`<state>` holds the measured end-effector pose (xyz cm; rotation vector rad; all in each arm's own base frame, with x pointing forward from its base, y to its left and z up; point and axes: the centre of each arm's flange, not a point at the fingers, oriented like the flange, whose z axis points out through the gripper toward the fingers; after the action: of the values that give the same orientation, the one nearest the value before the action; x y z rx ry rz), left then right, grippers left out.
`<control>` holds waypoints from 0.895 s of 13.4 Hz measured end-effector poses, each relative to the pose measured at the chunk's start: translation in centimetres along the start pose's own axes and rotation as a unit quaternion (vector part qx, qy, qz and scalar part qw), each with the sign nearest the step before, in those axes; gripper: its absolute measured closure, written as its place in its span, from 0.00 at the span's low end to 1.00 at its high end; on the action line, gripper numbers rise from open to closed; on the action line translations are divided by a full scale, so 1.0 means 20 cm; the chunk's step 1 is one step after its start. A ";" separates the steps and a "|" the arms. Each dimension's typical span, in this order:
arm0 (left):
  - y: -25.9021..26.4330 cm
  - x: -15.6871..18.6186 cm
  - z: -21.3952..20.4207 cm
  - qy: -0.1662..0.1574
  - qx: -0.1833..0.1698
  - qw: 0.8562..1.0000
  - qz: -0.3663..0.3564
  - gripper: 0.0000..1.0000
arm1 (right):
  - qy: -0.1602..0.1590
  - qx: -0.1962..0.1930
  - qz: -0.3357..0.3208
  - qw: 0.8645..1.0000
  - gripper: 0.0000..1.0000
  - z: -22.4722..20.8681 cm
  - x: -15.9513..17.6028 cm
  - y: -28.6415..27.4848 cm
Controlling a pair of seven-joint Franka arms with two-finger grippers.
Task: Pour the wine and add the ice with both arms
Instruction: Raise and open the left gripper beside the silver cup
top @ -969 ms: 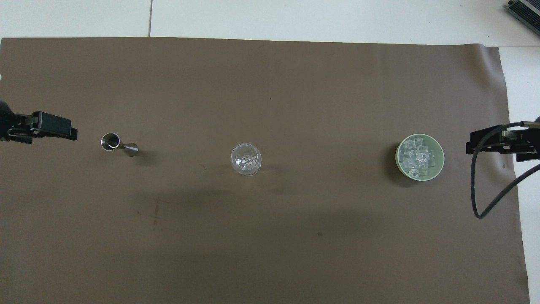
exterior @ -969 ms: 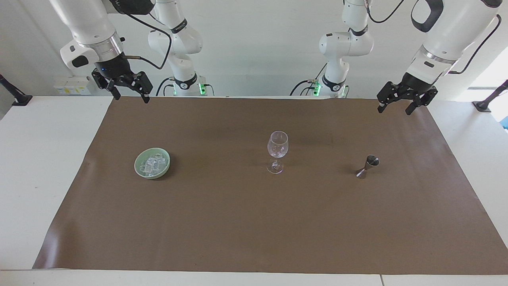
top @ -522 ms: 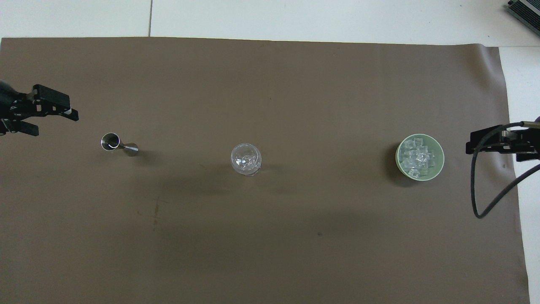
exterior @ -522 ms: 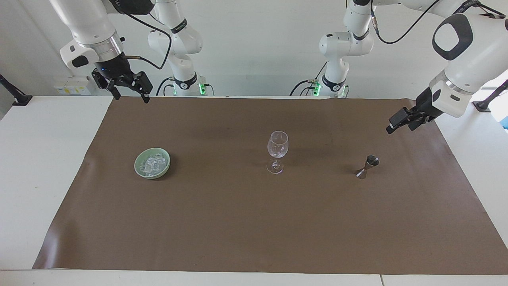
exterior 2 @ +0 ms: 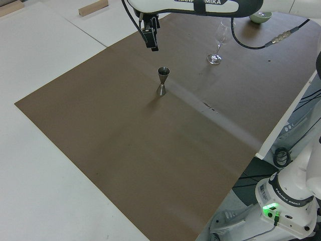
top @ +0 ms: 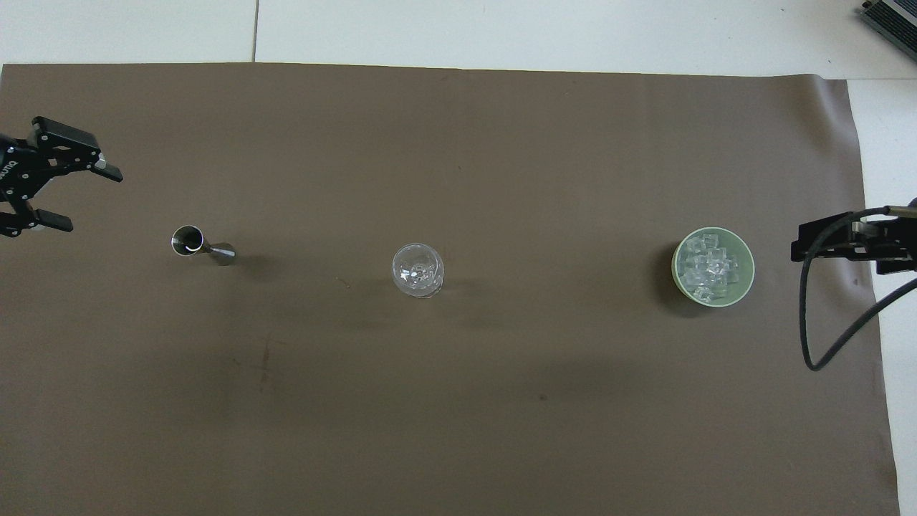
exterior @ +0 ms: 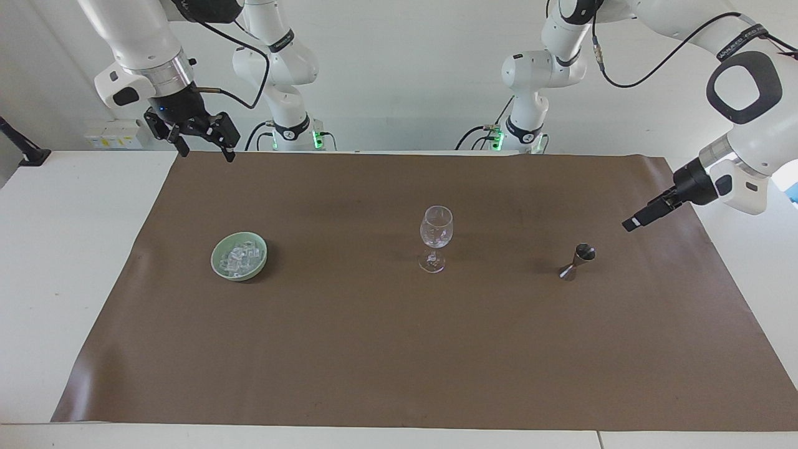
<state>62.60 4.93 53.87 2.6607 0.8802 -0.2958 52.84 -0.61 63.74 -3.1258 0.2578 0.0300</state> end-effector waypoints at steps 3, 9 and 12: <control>-0.03 0.06 0.04 -0.030 -0.041 0.995 -0.081 0.00 | 0.000 0.000 0.000 1.000 0.00 0.00 0.00 0.00; -0.23 0.34 0.21 -0.104 -0.099 0.961 -0.235 0.00 | 0.000 0.000 0.000 1.000 0.00 0.00 0.00 0.00; -0.38 0.46 0.28 -0.123 -0.112 0.946 -0.277 0.00 | 0.000 0.000 0.000 1.000 0.00 0.00 0.00 0.00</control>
<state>64.67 13.55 44.27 2.0674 1.4631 -0.6015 52.84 -0.61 63.74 -3.1258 0.2578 0.0300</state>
